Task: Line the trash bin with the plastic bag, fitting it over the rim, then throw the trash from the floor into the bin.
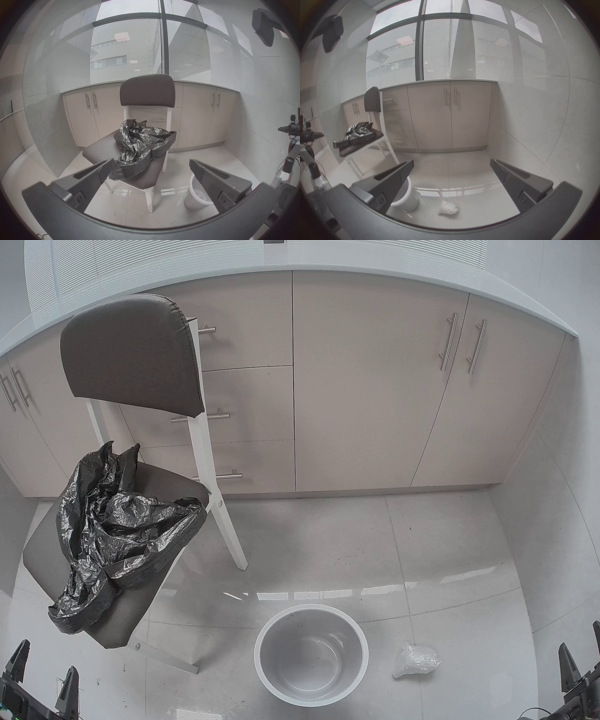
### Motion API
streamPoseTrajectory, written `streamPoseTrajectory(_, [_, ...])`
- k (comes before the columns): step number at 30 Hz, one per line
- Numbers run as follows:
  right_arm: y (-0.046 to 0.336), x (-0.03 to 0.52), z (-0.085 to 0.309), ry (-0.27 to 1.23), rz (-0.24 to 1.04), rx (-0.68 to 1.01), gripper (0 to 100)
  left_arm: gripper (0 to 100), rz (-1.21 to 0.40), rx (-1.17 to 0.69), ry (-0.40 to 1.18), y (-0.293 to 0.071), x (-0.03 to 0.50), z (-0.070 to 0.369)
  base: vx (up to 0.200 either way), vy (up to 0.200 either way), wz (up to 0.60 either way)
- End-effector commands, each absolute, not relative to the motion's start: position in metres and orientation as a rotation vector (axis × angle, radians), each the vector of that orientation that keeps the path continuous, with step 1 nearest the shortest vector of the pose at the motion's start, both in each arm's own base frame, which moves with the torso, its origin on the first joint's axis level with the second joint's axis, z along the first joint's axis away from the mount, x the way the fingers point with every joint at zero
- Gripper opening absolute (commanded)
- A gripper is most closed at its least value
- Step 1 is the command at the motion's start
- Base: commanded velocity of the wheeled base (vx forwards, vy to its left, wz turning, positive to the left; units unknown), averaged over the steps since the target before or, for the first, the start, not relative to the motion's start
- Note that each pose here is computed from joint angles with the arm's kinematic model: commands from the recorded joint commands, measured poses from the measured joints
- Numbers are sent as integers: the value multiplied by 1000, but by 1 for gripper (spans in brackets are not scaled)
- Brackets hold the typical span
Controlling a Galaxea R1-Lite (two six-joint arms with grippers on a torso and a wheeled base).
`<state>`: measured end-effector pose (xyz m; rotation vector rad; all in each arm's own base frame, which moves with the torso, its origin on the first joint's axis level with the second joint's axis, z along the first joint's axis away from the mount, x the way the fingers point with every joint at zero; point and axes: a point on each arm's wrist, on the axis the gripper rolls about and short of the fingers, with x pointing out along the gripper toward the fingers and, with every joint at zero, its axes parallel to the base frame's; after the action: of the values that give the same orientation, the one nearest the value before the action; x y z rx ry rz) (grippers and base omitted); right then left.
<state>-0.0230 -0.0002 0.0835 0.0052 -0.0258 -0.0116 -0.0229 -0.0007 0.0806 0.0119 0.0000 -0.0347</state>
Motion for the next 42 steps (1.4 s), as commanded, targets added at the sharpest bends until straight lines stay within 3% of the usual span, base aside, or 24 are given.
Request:
streamPoseTrajectory(1, [-4,-45,239,-334,86,384,100,100,-32,-2,0,-1,-23,76,0,0,0])
streamPoseTrajectory(2, [-4,-45,239,-334,86,384,100,100,-32,-2,0,-1,-23,76,0,0,0])
streamPoseTrajectory(3, [-4,-44,284,-317,91,424,100,100,-20,-20,-1,0,-23,76,0,0,0])
streamPoseTrajectory(4, [-5,-41,293,-291,94,390,100,100,-12,-21,-3,0,-23,76,0,0,0])
streamPoseTrajectory(7, [-3,-20,295,-211,133,253,100,100,-11,-21,-9,0,-23,77,0,0,0])
streamPoseTrajectory(10, [5,18,288,-130,276,197,100,100,-49,-166,-205,1,-40,147,0,0,0])
streamPoseTrajectory(12, [11,41,290,-117,304,207,100,100,-81,-230,-223,2,-42,185,0,0,0])
streamPoseTrajectory(15, [22,83,282,-94,318,236,100,100,-154,-153,-155,4,-38,217,0,0,0])
streamPoseTrajectory(16, [22,83,282,-94,318,236,100,100,-154,-153,-155,4,-38,217,0,0,0])
streamPoseTrajectory(19, [32,122,249,-12,320,266,100,100,-221,45,79,1,-7,204,0,0,0])
streamPoseTrajectory(21, [34,128,243,-6,319,277,100,100,-225,50,129,0,1,200,0,0,0])
streamPoseTrajectory(23, [40,150,224,0,320,312,100,100,-239,79,314,-8,33,187,0,0,0])
streamPoseTrajectory(28, [46,177,212,1,310,319,100,100,-264,188,525,-17,77,172,0,0,0])
streamPoseTrajectory(35, [47,181,201,47,304,317,100,100,-305,443,591,-19,93,153,0,0,0])
streamPoseTrajectory(42, [46,181,201,47,301,317,100,100,-177,528,740,-13,94,128,0,0,0])
